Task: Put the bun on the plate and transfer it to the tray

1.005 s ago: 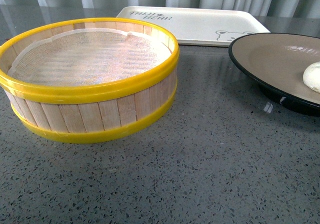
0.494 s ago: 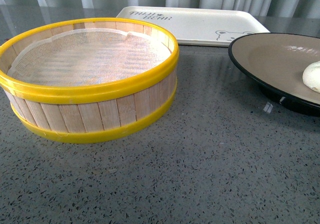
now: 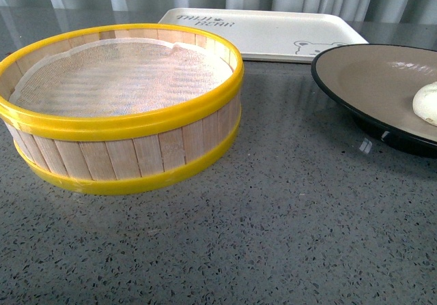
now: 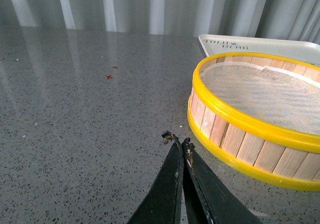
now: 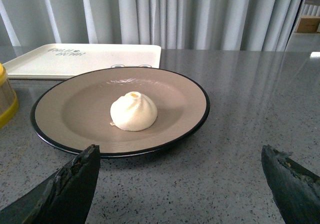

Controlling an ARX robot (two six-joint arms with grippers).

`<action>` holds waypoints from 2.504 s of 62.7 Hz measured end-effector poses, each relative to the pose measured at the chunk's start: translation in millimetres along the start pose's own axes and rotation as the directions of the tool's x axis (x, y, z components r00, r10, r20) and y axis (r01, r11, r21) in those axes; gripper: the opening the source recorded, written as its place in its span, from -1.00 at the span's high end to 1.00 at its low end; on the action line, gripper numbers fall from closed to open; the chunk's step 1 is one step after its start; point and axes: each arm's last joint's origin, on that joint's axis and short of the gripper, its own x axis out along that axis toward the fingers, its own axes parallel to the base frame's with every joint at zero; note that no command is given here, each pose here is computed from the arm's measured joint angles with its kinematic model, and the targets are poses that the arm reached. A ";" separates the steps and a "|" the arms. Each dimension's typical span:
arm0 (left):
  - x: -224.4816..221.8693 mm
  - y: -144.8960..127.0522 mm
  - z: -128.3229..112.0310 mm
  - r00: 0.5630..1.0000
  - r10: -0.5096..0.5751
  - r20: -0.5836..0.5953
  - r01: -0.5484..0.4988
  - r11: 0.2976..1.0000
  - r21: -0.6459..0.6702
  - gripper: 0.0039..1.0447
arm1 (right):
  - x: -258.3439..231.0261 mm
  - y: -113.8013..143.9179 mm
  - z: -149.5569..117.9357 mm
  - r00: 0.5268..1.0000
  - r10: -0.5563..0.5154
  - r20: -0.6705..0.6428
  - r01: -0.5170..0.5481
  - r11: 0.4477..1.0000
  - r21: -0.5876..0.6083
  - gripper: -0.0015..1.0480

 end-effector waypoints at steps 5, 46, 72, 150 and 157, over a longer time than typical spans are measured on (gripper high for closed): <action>-3.7 0.0 -1.9 1.000 0.000 -0.010 0.000 1.000 0.000 0.93 | 0.0 0.0 0.0 1.000 0.000 0.000 0.000 1.000 0.000 -0.83; -12.7 0.0 -5.0 1.000 -0.003 0.023 0.003 1.000 0.002 0.08 | 0.0 0.0 0.0 1.000 0.000 0.000 0.000 1.000 0.000 -0.83; -12.6 0.0 -5.1 1.000 -0.003 0.023 0.003 1.000 0.002 -0.88 | 2.0 11.2 23.2 0.937 -0.322 0.134 0.344 0.915 -0.211 -0.83; -12.7 0.0 -5.0 1.000 -0.002 0.023 0.002 1.000 0.002 -0.88 | 111.8 -21.5 19.3 0.883 0.188 -0.430 0.334 0.392 0.857 -0.83; -12.7 0.0 -5.0 1.000 -0.002 0.023 0.002 1.000 0.003 -0.88 | 113.2 -14.8 13.6 0.872 0.214 -0.440 0.343 0.375 0.861 -0.83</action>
